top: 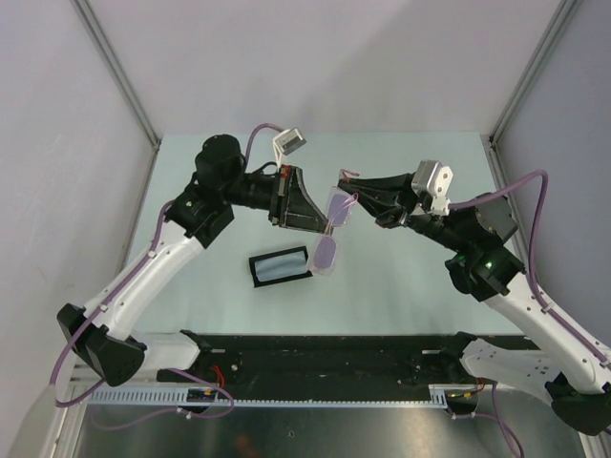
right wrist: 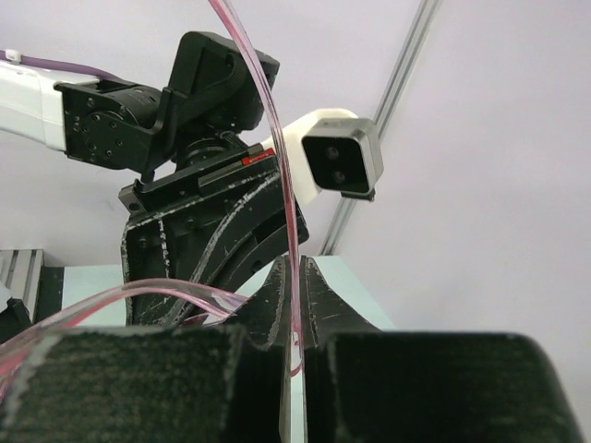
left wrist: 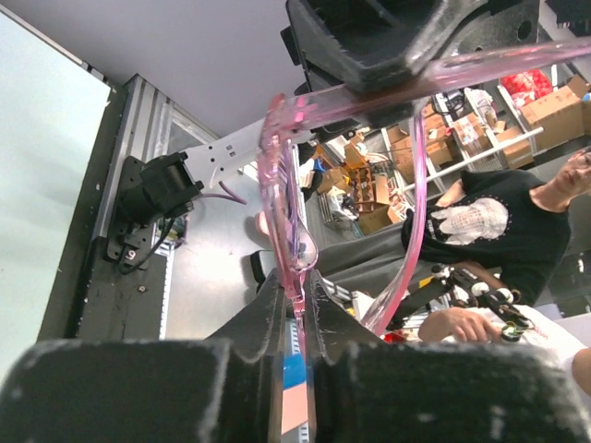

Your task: Organize the sunglasses

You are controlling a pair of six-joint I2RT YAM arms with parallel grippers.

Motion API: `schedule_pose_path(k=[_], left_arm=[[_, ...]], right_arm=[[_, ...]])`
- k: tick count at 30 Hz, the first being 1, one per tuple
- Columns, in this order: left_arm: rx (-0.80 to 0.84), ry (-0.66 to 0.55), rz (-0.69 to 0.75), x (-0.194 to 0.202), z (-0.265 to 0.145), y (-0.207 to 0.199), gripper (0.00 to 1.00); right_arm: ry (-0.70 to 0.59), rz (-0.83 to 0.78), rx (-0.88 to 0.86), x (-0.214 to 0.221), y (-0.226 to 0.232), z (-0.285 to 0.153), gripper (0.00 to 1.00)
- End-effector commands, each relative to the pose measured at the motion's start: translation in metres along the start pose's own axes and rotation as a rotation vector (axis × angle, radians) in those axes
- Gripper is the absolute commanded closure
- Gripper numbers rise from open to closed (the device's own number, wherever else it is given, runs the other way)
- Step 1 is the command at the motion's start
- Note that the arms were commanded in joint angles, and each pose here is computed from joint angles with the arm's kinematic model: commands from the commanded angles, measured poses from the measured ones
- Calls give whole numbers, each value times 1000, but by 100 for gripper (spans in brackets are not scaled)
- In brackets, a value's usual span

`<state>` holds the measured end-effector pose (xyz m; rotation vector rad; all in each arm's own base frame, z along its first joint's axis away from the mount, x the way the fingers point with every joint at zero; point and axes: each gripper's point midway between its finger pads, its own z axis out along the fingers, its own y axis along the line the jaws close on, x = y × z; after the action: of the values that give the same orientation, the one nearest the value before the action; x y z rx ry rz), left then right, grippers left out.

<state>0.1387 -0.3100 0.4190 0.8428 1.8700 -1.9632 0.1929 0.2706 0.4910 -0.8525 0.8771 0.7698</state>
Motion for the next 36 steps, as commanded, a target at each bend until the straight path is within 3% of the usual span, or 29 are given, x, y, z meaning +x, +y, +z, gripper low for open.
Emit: schedule_pose_path(k=[1, 6, 9, 10, 12, 13, 16, 22, 28, 33, 36], left_arm=[[43, 15, 70, 4, -2, -16, 95], [30, -2, 71, -1, -1, -13, 100], [23, -14, 76, -4, -1, -13, 100], [22, -19, 83, -6, -1, -14, 100], [15, -27, 82, -9, -1, -12, 100], [11, -32, 82, -11, -1, -11, 100], [-5, -46, 76, -17, -1, -3, 100], [-56, -98, 74, -40, -6, 17, 100], [-61, -98, 94, -52, -4, 27, 100], [-74, -101, 80, -55, -4, 37, 100], [-86, -111, 73, -57, -4, 42, 99]], right_arm=[[-54, -32, 37, -23, -10, 2, 100], [-35, 5, 65, -18, -13, 1, 100], [-23, 14, 72, -16, -13, -1, 76], [-20, 18, 74, -16, -13, -1, 53], [-13, 25, 93, -16, -16, -3, 40], [-9, 28, 120, -15, -20, -5, 27], [-16, 33, 162, -22, -25, -11, 12], [4, 61, 214, -29, -27, -31, 0], [12, 133, 369, -38, -43, -57, 0], [14, 189, 336, -40, -36, -54, 0], [90, 274, 282, -17, -25, -43, 0]])
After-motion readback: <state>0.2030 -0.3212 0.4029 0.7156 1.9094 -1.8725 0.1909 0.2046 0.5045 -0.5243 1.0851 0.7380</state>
